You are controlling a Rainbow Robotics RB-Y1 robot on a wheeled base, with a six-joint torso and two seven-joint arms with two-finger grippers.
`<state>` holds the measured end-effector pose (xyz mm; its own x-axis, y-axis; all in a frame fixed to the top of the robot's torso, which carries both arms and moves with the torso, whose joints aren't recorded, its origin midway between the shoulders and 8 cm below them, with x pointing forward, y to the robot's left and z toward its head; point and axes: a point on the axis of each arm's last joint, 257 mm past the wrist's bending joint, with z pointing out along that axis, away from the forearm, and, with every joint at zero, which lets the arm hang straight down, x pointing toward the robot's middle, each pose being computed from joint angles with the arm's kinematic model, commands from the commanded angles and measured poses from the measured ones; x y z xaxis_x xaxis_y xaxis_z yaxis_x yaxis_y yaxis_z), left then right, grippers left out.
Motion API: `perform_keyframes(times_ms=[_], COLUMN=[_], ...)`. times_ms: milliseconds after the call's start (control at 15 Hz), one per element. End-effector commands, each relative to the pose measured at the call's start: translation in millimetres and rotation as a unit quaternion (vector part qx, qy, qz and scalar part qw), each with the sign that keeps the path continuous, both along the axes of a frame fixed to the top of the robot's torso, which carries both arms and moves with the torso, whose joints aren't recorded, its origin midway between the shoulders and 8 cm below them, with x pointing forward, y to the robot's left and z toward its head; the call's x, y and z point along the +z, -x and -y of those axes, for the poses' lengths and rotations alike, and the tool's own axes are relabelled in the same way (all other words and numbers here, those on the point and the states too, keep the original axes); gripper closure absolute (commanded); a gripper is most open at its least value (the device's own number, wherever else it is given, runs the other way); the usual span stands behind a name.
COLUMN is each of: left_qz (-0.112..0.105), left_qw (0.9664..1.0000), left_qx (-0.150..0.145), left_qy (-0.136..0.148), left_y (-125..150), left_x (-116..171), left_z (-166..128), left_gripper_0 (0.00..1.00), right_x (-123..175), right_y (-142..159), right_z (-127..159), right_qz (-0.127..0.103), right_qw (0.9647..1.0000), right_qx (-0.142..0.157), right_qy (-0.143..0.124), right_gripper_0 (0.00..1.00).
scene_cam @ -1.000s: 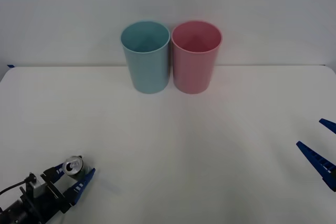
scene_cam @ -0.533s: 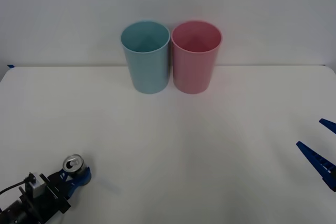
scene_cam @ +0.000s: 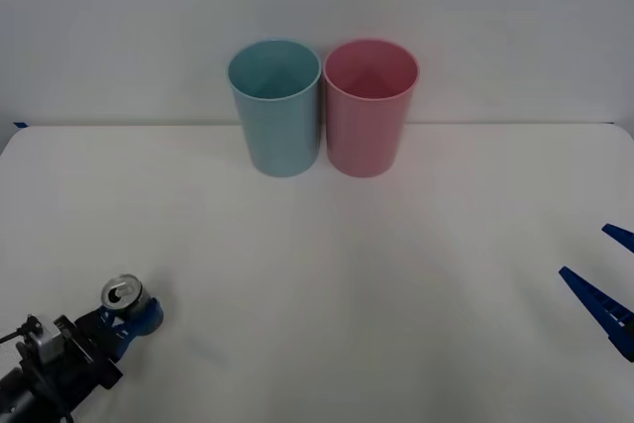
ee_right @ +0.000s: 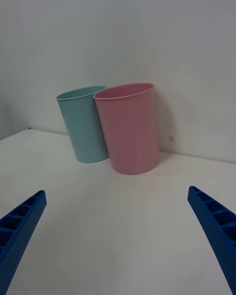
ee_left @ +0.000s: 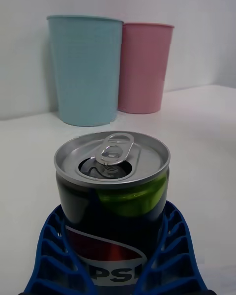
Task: Grasp the object on the table and drop it into the matching bin: aluminum can to the light blue bin, PET bottle to the pink bin.
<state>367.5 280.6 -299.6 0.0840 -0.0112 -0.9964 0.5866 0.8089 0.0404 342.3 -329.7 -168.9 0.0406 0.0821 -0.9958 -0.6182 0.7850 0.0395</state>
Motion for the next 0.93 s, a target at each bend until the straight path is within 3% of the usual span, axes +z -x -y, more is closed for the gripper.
perform_keyframes(times_ms=[67,267,600,933], left_qz=[0.014,0.023,0.050,0.052], left_qw=[0.9994,0.9984,0.9959,0.9941], left_qx=[-0.004,0.009,0.050,0.046], left_qy=[0.032,0.051,0.057,0.083], left_y=[-3,-7,-22,-63], left_x=[36,66,110,164], left_z=[2,-2,-16,-1], left_gripper_0=[1.00,1.00,1.00,1.00], right_x=[0,0,0,0], right_y=[0,0,0,0], right_z=[0,0,0,0], right_qz=[0.000,0.000,0.000,0.000], right_qw=[1.0000,1.0000,1.0000,1.0000], right_qx=[0.000,0.000,0.000,0.000], right_qy=[0.000,0.000,0.000,0.000], right_gripper_0=[0.00,0.00,0.00,0.00])
